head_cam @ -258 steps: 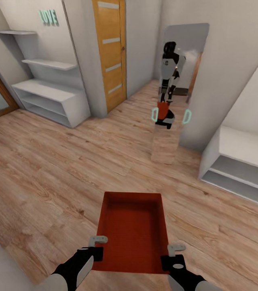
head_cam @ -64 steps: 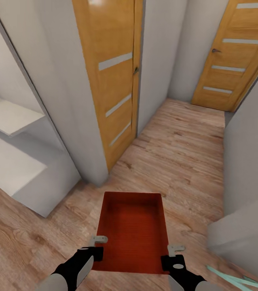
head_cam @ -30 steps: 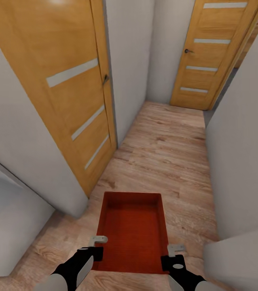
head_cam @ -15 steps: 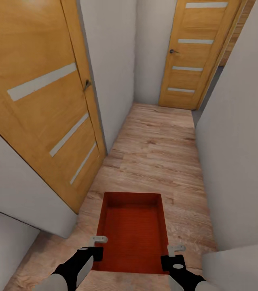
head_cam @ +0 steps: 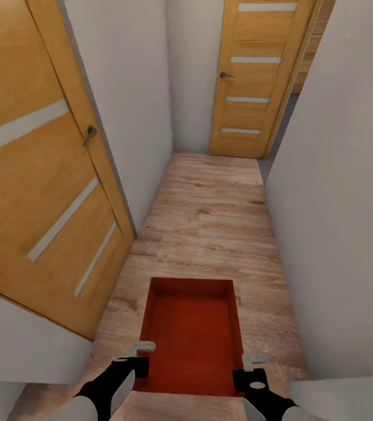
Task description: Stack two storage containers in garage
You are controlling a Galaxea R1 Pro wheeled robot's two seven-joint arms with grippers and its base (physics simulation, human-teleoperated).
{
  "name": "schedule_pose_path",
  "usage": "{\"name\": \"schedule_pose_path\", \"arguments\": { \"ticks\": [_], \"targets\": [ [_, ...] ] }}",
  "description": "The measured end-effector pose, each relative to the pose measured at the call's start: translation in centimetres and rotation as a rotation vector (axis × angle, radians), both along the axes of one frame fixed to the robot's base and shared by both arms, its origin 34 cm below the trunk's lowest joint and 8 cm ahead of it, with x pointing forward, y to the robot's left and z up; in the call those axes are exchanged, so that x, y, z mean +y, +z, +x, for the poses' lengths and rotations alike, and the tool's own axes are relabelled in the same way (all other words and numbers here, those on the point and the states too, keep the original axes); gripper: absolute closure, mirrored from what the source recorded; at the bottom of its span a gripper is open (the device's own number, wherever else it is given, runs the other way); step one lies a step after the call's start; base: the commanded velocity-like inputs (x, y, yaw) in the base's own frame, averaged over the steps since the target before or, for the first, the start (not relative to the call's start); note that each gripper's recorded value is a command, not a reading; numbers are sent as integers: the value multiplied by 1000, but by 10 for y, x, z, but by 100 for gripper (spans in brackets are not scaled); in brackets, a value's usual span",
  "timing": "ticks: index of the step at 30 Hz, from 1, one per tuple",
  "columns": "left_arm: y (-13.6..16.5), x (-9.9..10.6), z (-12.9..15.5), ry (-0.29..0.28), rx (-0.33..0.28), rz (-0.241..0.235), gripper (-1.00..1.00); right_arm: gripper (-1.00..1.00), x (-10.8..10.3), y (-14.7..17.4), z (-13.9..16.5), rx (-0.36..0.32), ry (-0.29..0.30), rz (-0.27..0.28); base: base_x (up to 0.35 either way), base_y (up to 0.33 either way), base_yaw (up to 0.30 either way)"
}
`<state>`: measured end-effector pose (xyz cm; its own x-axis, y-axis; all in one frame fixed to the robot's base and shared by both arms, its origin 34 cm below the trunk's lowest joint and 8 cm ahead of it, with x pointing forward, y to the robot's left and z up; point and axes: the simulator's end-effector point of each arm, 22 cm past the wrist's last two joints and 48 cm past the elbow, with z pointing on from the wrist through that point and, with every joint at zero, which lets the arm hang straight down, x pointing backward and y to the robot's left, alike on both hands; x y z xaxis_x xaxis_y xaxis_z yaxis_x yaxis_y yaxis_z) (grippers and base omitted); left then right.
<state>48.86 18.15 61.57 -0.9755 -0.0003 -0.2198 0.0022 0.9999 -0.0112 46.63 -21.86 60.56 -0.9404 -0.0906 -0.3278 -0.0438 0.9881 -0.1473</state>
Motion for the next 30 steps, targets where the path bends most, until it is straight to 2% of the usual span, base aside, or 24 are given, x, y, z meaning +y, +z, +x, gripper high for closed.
{"name": "schedule_pose_path", "arguments": {
  "ticks": [30],
  "targets": [
    [0, 0, -1, -1, 2, 0, 100, 100, 0, 0, -1, 1, -1, 0, 335, 0, -2]
  ]
}}
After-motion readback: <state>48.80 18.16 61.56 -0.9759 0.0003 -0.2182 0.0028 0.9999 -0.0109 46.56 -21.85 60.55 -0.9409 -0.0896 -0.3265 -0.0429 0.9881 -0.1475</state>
